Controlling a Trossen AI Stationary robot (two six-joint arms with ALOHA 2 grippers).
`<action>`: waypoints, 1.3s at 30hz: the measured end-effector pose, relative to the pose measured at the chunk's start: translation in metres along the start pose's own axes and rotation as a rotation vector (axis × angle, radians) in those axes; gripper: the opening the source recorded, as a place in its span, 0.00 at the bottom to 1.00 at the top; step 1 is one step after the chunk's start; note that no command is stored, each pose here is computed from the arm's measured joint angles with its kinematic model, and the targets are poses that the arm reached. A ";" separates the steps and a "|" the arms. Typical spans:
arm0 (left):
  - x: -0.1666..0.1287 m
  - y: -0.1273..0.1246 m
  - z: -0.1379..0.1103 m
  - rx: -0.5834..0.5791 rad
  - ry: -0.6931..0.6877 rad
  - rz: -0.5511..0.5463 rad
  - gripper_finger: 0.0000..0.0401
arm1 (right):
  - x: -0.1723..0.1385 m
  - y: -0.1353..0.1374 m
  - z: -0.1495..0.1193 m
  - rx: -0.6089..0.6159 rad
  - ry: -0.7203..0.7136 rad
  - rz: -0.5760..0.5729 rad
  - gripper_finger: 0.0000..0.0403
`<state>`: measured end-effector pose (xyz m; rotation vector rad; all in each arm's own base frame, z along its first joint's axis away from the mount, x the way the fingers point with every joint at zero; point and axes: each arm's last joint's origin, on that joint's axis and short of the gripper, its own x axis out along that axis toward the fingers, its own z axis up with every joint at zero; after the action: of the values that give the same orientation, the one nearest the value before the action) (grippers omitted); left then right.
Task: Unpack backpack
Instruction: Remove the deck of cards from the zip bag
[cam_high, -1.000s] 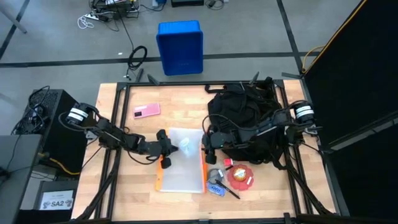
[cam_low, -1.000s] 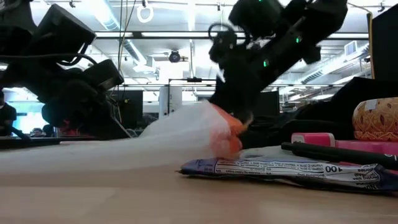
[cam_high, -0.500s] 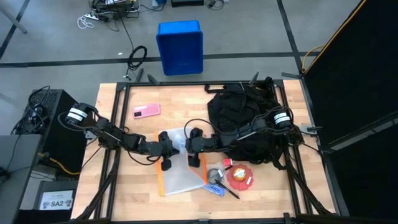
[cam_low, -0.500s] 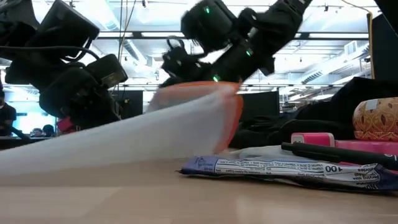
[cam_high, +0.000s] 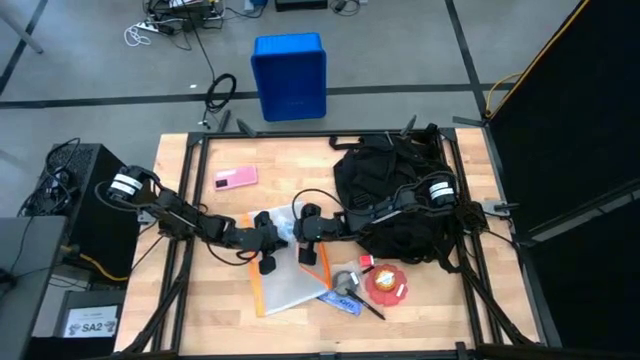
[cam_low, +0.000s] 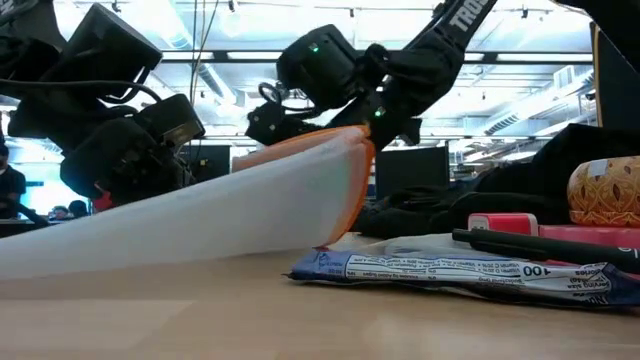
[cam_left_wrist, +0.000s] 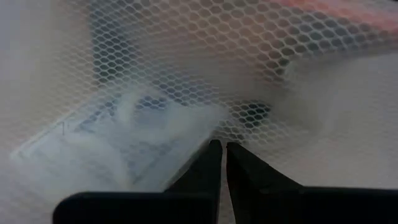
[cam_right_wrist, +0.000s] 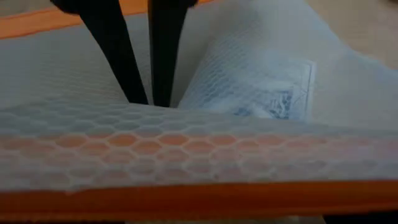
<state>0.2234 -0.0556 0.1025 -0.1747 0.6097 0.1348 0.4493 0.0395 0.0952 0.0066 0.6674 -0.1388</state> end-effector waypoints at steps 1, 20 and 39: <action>0.000 0.000 0.000 0.000 0.000 0.000 0.00 | 0.003 0.000 -0.001 -0.002 0.003 0.000 0.93; -0.021 0.000 0.002 -0.006 0.119 -0.071 0.00 | 0.004 0.004 -0.003 0.005 0.031 -0.015 0.69; -0.036 0.008 -0.021 -0.126 0.240 0.114 0.00 | -0.043 0.016 0.018 -0.046 0.140 -0.006 0.69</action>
<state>0.1813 -0.0546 0.1053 -0.2812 0.8518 0.2653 0.4285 0.0601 0.1352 -0.0304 0.8100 -0.1293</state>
